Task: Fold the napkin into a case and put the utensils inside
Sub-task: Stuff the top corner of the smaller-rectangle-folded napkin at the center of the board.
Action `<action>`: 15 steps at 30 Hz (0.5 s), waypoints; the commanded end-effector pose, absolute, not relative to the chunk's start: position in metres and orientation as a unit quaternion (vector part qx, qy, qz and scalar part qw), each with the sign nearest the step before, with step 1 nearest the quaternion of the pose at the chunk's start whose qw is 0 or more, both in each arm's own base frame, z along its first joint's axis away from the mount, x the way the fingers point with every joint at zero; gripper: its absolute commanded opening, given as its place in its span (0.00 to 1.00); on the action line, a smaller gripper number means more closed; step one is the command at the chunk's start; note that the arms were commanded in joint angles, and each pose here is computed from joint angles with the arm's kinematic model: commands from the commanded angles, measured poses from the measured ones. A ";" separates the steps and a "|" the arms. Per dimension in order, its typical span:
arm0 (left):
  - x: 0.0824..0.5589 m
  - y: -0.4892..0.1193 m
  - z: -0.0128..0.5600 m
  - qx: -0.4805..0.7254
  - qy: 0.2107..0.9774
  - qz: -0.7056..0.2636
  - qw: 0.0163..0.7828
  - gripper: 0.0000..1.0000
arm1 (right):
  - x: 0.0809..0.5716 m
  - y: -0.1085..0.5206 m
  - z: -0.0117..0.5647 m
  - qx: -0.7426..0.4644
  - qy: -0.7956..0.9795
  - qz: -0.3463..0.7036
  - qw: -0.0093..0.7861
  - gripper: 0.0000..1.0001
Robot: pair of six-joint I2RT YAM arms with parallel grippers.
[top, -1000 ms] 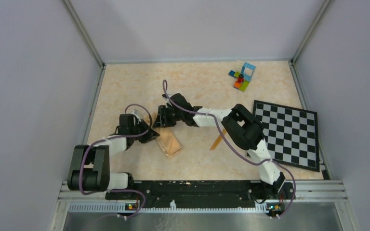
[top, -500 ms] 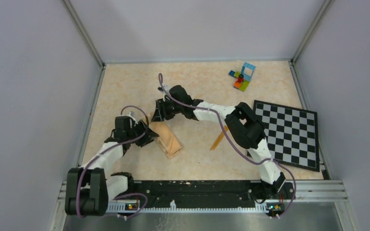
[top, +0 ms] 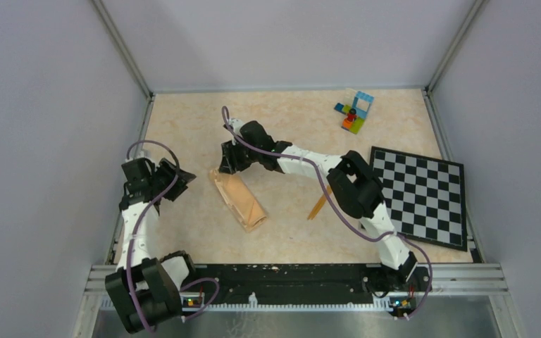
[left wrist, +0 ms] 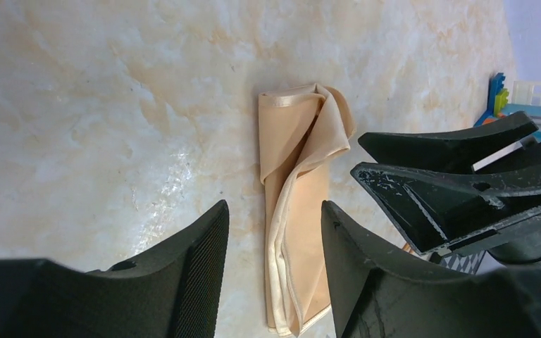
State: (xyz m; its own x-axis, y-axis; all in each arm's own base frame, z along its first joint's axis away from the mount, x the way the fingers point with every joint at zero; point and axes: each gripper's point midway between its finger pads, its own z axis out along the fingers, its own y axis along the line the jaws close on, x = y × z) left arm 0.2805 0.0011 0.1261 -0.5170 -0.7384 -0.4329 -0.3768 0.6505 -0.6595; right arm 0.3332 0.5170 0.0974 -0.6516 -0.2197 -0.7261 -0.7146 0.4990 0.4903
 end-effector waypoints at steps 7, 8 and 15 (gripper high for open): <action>0.284 0.000 0.120 -0.325 0.838 -0.267 0.347 0.55 | 0.324 0.544 0.096 -0.303 0.813 0.362 0.341 0.45; 0.283 0.001 0.119 -0.325 0.839 -0.266 0.348 0.55 | 0.322 0.546 0.095 -0.304 0.813 0.360 0.342 0.45; 0.282 0.003 0.119 -0.325 0.838 -0.260 0.353 0.55 | 0.325 0.548 0.090 -0.302 0.823 0.320 0.360 0.43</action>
